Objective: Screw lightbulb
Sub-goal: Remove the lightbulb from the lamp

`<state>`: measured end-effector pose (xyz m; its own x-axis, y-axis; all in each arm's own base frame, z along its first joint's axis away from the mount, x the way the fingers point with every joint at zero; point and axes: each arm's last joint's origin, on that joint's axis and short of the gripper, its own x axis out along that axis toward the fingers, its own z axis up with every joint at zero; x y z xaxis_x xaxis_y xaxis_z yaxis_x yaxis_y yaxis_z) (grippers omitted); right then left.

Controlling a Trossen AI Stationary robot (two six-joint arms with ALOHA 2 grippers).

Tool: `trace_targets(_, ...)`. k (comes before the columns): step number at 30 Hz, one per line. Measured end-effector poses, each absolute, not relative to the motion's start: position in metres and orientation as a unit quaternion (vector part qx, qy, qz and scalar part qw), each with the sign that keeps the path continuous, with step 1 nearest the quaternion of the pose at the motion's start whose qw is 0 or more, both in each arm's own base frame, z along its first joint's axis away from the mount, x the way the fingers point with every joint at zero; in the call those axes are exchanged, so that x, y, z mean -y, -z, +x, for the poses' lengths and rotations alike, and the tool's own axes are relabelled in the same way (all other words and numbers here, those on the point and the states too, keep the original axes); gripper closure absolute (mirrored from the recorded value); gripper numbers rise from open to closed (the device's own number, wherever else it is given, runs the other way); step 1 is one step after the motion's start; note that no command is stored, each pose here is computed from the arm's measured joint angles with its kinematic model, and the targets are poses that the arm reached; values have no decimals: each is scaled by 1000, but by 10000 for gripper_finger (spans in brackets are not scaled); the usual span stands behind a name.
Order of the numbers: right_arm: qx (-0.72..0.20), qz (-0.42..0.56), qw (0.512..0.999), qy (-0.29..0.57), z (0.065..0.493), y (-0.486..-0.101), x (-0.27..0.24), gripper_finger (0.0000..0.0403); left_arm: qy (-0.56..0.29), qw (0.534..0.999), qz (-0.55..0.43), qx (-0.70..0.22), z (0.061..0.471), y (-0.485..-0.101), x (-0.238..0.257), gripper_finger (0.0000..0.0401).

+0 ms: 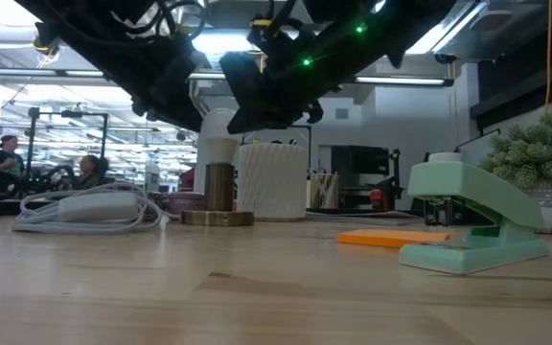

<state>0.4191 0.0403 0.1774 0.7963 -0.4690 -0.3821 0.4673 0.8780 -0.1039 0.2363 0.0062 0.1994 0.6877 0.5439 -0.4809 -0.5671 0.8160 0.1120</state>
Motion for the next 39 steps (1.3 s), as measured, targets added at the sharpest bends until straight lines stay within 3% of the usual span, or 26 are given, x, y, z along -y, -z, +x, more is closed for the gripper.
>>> trace_targets(18, -207, -14, 924, 322, 415, -174, -30, 396, -260, 932, -62, -246, 236, -200, 15, 400)
trace_targets(39, -222, -11, 921, 319, 416, -172, -19, 396, -255, 933, -62, -245, 235, -199, 24, 400)
